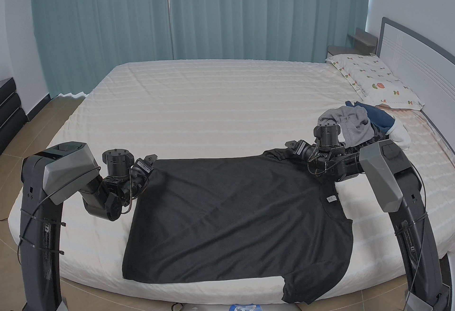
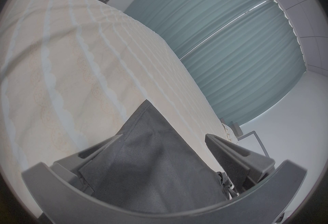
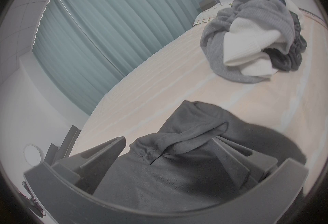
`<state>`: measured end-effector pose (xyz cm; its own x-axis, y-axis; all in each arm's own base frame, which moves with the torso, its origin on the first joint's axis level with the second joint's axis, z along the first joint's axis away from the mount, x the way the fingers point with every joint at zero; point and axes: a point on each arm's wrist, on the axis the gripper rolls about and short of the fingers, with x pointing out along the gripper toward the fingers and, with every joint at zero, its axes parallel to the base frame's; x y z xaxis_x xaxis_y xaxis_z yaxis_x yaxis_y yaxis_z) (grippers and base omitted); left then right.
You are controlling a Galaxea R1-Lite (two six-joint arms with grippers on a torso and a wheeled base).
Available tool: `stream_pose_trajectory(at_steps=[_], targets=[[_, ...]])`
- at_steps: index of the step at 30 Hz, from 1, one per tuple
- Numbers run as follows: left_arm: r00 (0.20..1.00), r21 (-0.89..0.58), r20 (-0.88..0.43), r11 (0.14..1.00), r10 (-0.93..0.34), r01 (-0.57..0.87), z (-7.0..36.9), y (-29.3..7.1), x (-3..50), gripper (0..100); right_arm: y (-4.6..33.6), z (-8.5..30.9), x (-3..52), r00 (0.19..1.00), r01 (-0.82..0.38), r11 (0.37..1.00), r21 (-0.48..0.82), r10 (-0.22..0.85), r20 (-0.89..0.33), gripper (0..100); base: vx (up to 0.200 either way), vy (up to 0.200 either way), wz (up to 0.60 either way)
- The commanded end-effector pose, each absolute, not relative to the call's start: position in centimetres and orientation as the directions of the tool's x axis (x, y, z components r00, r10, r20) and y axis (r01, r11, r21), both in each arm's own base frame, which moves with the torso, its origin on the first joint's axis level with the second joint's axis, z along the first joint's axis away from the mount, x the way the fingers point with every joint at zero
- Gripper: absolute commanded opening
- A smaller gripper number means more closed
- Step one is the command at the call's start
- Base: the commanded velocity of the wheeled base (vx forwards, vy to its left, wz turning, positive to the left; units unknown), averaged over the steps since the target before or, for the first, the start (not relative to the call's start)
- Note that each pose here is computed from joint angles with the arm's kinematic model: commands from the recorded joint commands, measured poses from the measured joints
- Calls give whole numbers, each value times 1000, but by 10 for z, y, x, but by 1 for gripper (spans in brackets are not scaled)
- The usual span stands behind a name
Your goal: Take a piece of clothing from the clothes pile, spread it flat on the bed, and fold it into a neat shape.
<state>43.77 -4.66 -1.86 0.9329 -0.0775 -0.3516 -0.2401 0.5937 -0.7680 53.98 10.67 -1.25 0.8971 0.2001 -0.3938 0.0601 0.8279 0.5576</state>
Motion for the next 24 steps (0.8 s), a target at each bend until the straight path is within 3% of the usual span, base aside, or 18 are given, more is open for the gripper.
stream_pose_trajectory(at_steps=[1,10,24], targets=[[932,-767,-354,593,-76,-243,-20,-46,438,100,79,26,535,917,73,820,568,169,-361,100,0,0,0],[933,-768,-353,593,-76,-242,-20,-46,438,100,29,13,532,900,140,809,571,138,-415,100,0,0,0],[932,-767,-356,593,-76,-244,-22,-46,439,100,23,-43,527,837,185,788,587,187,-514,100,0,0,0]])
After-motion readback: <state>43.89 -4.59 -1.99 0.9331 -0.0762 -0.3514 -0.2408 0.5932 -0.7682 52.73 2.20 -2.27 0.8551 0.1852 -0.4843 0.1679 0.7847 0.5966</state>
